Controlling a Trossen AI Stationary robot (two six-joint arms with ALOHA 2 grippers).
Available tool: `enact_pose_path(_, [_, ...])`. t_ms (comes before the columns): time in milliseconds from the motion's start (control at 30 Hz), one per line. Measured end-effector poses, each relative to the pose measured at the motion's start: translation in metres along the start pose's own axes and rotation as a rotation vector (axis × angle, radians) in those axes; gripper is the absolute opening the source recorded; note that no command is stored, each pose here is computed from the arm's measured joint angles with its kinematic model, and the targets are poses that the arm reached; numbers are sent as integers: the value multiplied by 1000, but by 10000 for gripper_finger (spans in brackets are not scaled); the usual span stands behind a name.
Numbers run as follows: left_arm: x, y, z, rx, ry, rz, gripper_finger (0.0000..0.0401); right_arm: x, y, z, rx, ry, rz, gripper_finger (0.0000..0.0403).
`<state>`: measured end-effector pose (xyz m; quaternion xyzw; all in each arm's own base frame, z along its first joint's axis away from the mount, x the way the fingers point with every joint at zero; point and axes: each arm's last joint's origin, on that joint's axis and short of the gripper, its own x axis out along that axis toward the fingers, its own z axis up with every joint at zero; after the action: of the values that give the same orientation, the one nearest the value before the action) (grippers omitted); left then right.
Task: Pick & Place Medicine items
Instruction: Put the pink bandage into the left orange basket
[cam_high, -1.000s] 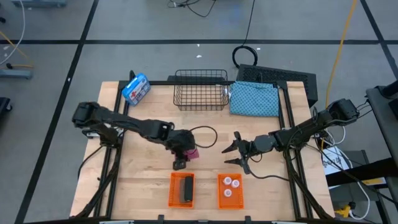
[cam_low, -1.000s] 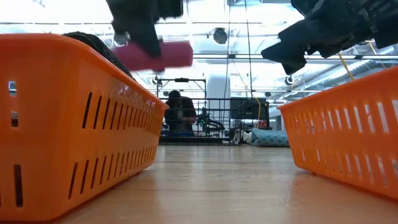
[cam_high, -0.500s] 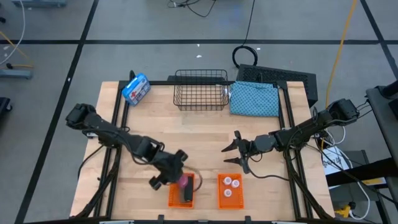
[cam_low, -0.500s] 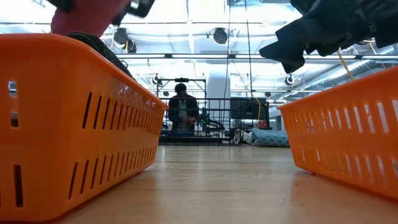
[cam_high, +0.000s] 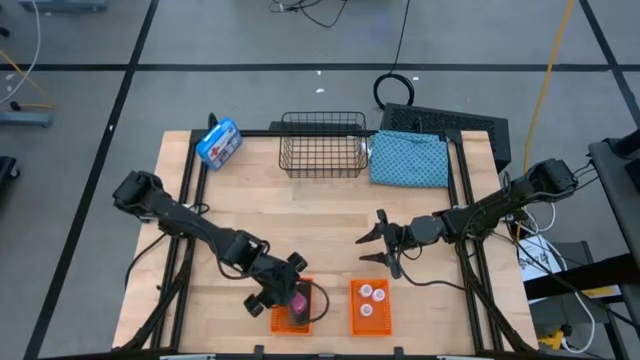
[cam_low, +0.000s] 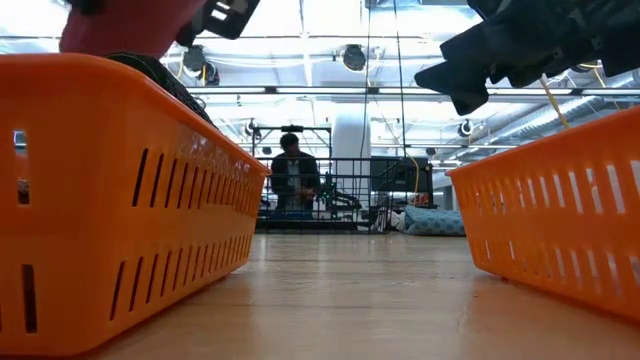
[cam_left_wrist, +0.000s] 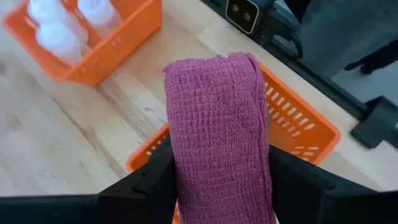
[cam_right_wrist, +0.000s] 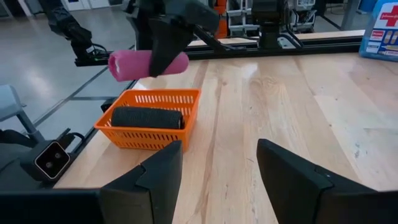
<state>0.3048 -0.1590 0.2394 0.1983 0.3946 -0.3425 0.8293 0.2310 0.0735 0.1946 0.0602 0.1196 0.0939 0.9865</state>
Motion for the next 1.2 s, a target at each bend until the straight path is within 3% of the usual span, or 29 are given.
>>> enact_pose_path(133, [4, -4, 1, -147, 3, -10, 214, 0, 0, 1, 1, -5, 1, 196])
enact_pose_path(267, [5, -11, 5, -372, -12, -15, 214, 0, 0, 0, 0, -3, 3, 196])
enact_pose_path(467, [7, -26, 8, -987, 0, -19, 214, 0, 0, -2, 36, 26, 0, 196])
enact_pose_path(667, [7, -26, 7, -1510, -83, 166, 214, 0, 0, -2, 91, 20, -17, 196])
enact_pose_path(933, [9, -29, 4, -1741, -135, 267, 214, 0, -5, 4, 110, -56, -120, 196])
enact_pose_path(1200, [37, -55, 1, -1921, -239, 419, 214, 0, -4, 6, 115, -78, -114, 196])
